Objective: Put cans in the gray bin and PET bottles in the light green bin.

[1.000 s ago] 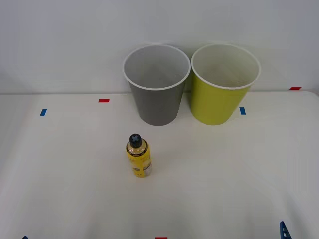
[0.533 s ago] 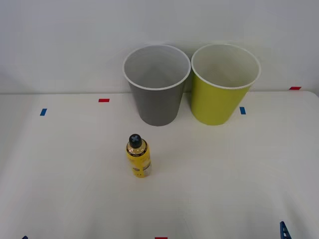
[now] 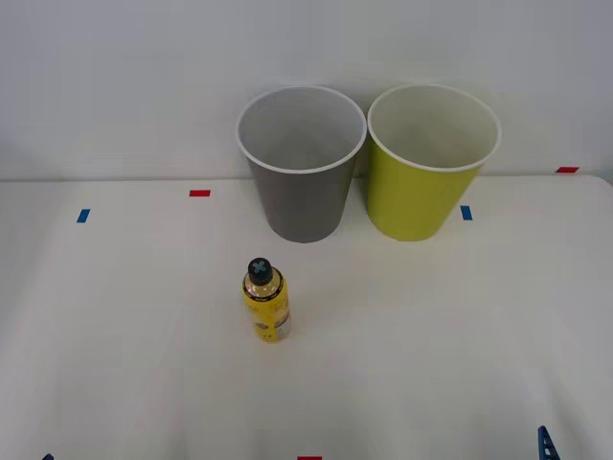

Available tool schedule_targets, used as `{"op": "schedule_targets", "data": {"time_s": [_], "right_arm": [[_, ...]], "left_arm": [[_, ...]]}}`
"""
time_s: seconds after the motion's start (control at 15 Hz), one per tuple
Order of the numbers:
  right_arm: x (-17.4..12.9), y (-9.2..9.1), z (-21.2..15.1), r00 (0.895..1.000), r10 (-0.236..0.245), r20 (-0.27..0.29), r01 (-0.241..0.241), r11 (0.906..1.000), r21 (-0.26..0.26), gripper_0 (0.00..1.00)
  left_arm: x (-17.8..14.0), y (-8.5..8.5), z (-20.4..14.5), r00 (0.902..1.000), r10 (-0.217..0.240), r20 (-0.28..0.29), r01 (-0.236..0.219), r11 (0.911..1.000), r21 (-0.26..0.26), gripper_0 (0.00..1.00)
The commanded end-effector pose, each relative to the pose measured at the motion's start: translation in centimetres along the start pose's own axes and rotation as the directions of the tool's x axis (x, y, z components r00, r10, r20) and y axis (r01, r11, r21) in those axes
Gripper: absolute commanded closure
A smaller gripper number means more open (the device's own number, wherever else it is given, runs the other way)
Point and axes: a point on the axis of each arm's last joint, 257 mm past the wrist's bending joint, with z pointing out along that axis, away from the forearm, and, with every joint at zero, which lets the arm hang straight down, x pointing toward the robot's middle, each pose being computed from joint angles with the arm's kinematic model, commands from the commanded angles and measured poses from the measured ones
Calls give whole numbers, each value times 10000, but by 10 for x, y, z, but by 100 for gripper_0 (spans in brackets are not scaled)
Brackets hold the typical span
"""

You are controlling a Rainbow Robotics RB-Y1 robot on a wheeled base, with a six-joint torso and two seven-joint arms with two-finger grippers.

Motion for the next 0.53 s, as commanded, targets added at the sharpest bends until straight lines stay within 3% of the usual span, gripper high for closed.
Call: {"op": "schedule_targets", "data": {"time_s": [0.07,0.53], "right_arm": [[0,0,0,10000,0,0,0,10000,0,0],[0,0,0,10000,0,0,0,10000,0,0]], "left_arm": [[0,0,0,10000,0,0,0,10000,0,0],[0,0,0,10000,0,0,0,10000,0,0]]}}
